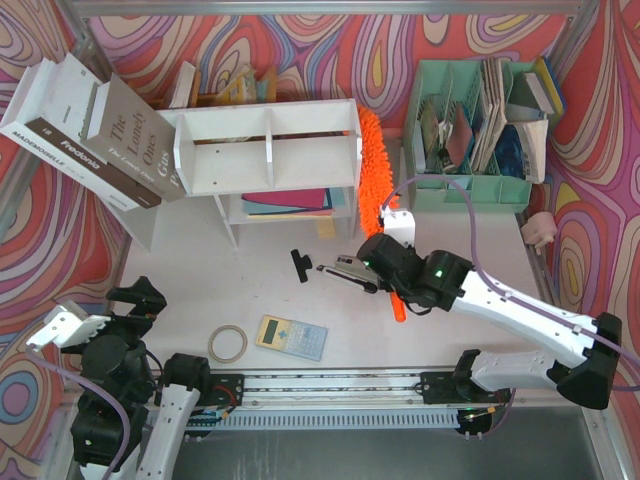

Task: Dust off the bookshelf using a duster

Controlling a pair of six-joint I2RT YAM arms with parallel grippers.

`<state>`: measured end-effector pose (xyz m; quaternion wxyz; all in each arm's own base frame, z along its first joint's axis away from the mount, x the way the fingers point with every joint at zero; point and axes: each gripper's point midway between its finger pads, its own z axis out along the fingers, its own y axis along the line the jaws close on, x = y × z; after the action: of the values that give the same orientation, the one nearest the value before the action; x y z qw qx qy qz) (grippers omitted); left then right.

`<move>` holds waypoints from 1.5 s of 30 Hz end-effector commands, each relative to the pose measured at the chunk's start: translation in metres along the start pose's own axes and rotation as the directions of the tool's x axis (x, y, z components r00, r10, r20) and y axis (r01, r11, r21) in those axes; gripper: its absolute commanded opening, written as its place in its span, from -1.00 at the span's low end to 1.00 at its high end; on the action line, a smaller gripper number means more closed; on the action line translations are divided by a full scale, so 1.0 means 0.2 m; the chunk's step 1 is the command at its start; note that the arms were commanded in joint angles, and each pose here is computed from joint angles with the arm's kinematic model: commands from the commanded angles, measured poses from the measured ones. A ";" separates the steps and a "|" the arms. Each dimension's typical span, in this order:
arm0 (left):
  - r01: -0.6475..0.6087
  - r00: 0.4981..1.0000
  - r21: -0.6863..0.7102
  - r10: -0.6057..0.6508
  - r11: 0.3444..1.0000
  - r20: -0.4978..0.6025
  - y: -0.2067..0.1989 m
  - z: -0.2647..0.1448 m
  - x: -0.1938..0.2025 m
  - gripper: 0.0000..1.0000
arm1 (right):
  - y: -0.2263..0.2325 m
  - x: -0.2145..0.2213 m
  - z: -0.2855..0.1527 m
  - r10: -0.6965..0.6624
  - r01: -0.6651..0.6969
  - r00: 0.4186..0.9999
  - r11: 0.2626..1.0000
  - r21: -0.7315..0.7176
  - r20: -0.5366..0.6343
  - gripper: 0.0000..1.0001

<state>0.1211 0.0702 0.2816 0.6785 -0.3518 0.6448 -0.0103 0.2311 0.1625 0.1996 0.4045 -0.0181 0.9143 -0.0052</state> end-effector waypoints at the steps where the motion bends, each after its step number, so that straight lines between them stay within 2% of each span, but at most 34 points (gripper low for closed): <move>1: -0.008 1.000 0.001 0.008 1.000 0.007 -0.01 0.01 0.00 0.97 | 0.08 0.07 0.07 0.087 -0.088 0.996 0.994 -0.068 -0.009 -1.00; 5: -0.007 1.000 0.002 0.007 1.000 0.008 -0.01 0.01 0.00 0.97 | 0.12 0.20 0.13 0.100 -0.105 0.994 0.987 -0.118 -0.051 -1.00; 9: -0.005 1.000 0.003 0.005 1.000 0.010 -0.01 0.01 0.00 0.97 | 0.09 0.27 0.18 0.077 -0.083 0.994 0.994 -0.075 -0.075 -1.00; 12: -0.008 1.000 0.005 0.008 1.000 0.005 -0.01 0.01 0.00 0.97 | 0.09 0.18 0.13 0.077 -0.079 0.997 0.993 -0.084 -0.031 -1.00; 19: -0.008 1.000 0.004 0.008 1.000 0.005 -0.01 0.01 0.00 0.97 | 0.03 -0.19 -0.12 0.115 -0.099 0.984 0.988 -0.117 0.140 -1.00; 24: -0.009 1.000 0.008 0.009 1.000 0.002 -0.01 0.01 0.01 0.97 | 0.02 -0.28 -0.21 0.142 -0.114 0.974 0.981 -0.158 0.176 -1.00; 29: -0.015 1.000 0.007 0.015 1.000 -0.002 -0.02 0.02 0.01 0.97 | 0.07 -0.15 -0.12 0.116 -0.098 0.988 0.981 -0.168 0.104 -1.00; 41: -0.028 0.999 0.009 0.029 1.000 -0.018 -0.03 0.03 0.02 0.97 | 0.08 0.37 0.18 0.077 -0.090 0.990 0.990 -0.107 -0.116 -1.00; 45: -0.031 0.999 0.008 0.031 0.999 -0.020 -0.04 0.04 0.03 0.97 | 0.07 0.36 0.20 0.065 -0.074 0.993 0.993 -0.088 -0.102 -1.00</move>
<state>0.1260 0.0671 0.2800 0.6725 -0.3467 0.6538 -0.0104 0.1926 0.1586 0.1012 0.3149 -0.0250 0.9486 0.0194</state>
